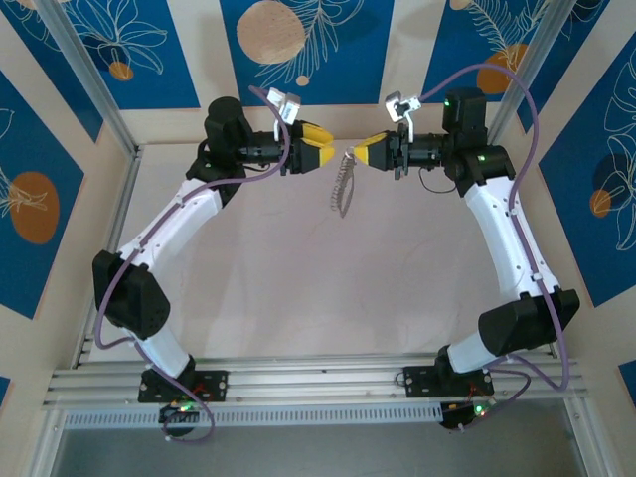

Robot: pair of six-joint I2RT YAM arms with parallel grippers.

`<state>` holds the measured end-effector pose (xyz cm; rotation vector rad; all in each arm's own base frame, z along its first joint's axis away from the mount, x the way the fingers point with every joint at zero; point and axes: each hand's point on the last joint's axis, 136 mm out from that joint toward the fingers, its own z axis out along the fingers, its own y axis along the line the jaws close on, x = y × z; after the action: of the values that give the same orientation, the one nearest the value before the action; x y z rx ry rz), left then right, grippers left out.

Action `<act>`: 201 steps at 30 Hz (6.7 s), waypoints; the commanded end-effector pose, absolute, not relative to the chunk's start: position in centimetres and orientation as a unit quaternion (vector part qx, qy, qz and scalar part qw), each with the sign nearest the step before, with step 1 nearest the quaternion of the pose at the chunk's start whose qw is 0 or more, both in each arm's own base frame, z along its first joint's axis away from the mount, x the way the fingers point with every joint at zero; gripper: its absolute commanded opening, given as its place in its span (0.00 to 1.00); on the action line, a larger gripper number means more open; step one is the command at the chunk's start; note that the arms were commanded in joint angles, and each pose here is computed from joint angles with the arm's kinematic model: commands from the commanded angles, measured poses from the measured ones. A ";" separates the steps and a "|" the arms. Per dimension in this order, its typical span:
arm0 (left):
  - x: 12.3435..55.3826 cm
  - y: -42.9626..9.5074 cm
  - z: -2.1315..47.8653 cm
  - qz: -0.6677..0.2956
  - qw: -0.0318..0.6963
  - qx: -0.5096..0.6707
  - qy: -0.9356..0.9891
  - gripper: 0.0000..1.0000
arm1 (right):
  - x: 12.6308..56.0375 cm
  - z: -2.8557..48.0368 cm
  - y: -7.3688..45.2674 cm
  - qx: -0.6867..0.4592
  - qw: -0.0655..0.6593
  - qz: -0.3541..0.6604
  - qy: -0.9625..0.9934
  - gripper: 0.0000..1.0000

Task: Put the keys on the keyring

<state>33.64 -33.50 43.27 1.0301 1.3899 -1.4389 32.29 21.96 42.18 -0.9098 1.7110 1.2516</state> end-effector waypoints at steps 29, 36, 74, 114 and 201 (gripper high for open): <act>31.1 -35.6 43.0 -0.610 0.373 0.460 0.526 0.42 | 30.7 42.5 23.7 -0.394 0.392 0.514 0.653 0.00; 30.9 -35.9 43.0 -0.612 0.371 0.463 0.523 0.30 | 30.7 42.4 23.7 -0.393 0.394 0.513 0.654 0.00; 30.0 -35.9 44.9 -0.623 0.395 0.448 0.506 0.00 | 32.0 38.0 16.6 -0.167 0.566 0.427 0.685 0.50; 29.1 -36.1 44.4 -0.635 0.378 0.451 0.501 0.00 | 32.1 36.7 22.4 -0.215 0.580 0.384 0.685 0.57; 30.0 -37.2 43.4 -0.631 0.372 0.447 0.514 0.00 | 30.4 39.5 19.9 -0.252 0.611 0.334 0.672 0.00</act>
<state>30.53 -36.99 42.33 1.1163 1.3723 -1.6340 30.49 20.46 37.38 -0.5759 1.5936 0.8051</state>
